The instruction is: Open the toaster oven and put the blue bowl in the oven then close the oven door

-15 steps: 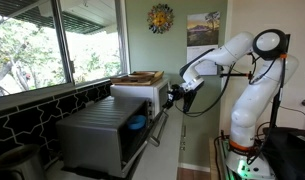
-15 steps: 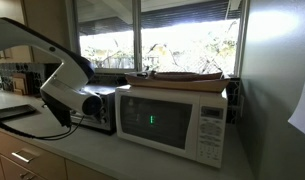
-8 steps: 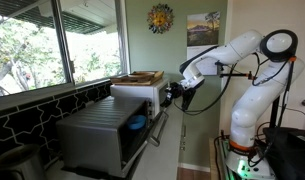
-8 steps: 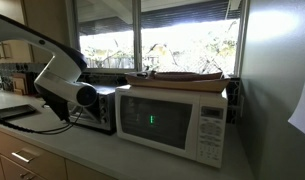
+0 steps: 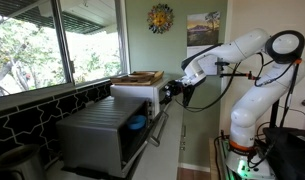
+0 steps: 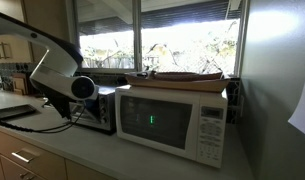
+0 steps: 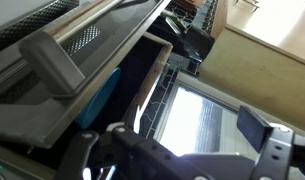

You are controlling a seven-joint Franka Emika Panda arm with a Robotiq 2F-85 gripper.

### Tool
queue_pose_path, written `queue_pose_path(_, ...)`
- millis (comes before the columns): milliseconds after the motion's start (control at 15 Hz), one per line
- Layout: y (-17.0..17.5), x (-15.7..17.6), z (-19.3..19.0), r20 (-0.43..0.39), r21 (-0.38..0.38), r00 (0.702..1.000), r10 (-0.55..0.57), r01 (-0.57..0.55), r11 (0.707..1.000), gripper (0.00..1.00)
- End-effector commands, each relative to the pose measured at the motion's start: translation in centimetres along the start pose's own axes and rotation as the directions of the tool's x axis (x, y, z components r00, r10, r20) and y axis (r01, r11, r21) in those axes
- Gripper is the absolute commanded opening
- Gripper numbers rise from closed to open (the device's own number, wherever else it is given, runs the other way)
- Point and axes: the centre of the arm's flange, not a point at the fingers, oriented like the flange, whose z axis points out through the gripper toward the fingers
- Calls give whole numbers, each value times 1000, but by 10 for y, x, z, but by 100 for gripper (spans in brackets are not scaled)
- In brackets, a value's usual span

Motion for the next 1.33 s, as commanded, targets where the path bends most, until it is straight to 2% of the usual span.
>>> queue_pose_path(0, -6, -44, -23, -70, -67, 997, 31, -36, 997, 100)
queue_pose_path(67, -5, -45, -28, -100, -81, 995, 27, -35, 996, 100)
queue_pose_path(333, 7, -46, -43, -123, -147, 988, 93, -111, 983, 100)
queue_pose_path(867, 23, -50, -37, 4, -213, 969, 246, -239, 947, 100)
queue_pose_path(1267, 33, -51, -17, 74, -194, 950, 305, -286, 938, 100)
